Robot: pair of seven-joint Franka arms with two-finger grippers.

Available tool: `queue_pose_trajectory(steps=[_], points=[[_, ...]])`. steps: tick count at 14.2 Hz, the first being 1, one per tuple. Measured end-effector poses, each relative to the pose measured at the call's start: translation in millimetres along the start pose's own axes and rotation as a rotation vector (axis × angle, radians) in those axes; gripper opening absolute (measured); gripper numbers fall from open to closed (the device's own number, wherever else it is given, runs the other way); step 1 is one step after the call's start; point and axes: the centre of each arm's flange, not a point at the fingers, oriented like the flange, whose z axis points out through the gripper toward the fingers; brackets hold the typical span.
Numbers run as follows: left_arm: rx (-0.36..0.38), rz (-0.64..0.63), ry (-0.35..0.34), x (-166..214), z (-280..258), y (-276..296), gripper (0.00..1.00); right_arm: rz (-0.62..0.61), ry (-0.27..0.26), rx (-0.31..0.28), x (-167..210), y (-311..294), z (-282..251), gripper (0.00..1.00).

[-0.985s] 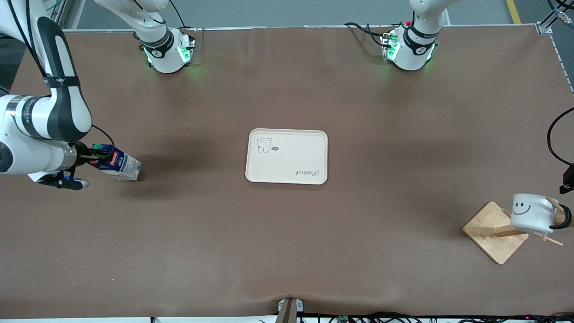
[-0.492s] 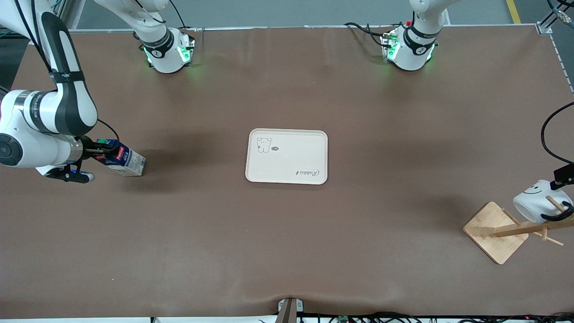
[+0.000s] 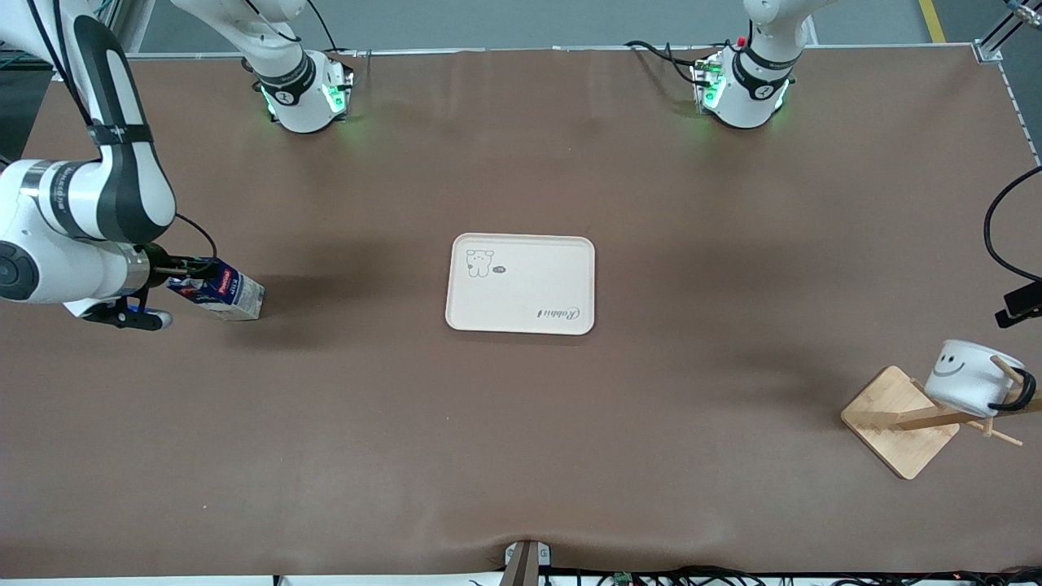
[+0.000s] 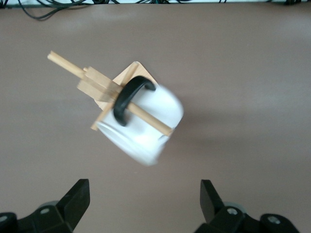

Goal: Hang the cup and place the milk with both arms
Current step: 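Set the milk carton on the table and open the right gripper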

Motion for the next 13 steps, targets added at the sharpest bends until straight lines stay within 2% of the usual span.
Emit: queue_pose_trajectory(steps=[3,5,8,9,10,13], points=[[-0.012,-0.063,-0.001,1,-7,24,1.0,-0.01,0.177,0.009,4,-9,-90,1.0],[-0.029,-0.094,-0.029,0,-6,50,1.0,-0.017,0.302,0.018,-3,-15,-154,1.0],[-0.046,-0.072,-0.05,0,-8,85,1.0,-0.052,0.43,0.028,-20,-38,-219,1.0],[-0.045,-0.068,-0.051,0,-8,87,1.0,-0.054,0.444,0.041,-25,-41,-230,1.0],[-0.035,-0.064,-0.05,0,-9,85,1.0,-0.05,0.43,0.064,-28,-38,-233,1.0],[0.002,-0.042,-0.053,-2,-13,84,1.0,-0.021,0.35,0.094,-40,-19,-236,1.0]])
